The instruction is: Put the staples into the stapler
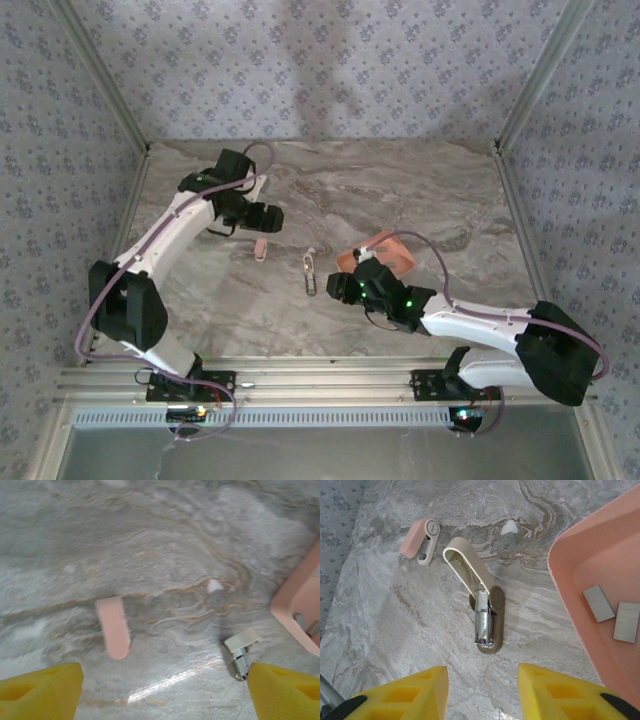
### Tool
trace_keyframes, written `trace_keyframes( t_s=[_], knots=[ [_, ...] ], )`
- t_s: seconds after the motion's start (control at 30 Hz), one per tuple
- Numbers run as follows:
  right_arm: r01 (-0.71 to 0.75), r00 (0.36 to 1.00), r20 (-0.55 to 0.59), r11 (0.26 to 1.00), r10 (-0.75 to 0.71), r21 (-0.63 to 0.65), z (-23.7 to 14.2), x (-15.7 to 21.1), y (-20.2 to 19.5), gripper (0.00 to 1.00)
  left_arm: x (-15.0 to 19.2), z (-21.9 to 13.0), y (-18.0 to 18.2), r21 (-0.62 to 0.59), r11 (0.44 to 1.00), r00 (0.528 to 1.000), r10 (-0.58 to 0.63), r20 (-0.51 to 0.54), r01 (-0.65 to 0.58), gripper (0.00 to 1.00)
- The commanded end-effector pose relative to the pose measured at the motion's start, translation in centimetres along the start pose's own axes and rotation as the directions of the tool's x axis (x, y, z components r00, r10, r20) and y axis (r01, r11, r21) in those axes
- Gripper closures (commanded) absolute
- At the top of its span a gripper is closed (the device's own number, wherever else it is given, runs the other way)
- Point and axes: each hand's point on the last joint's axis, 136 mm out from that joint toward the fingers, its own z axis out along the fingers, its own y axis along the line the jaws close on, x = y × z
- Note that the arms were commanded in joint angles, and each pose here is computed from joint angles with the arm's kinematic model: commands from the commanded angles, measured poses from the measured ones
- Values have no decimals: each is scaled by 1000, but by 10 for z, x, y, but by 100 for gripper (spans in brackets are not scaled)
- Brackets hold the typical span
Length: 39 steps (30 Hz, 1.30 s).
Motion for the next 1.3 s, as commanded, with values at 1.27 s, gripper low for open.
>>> trace_keyframes(
  t_s=[1.27],
  knots=[
    [-5, 994, 108, 999, 0, 51, -26, -10, -34, 56, 71, 100, -92, 459, 288, 430, 870, 240, -840, 22]
  ],
)
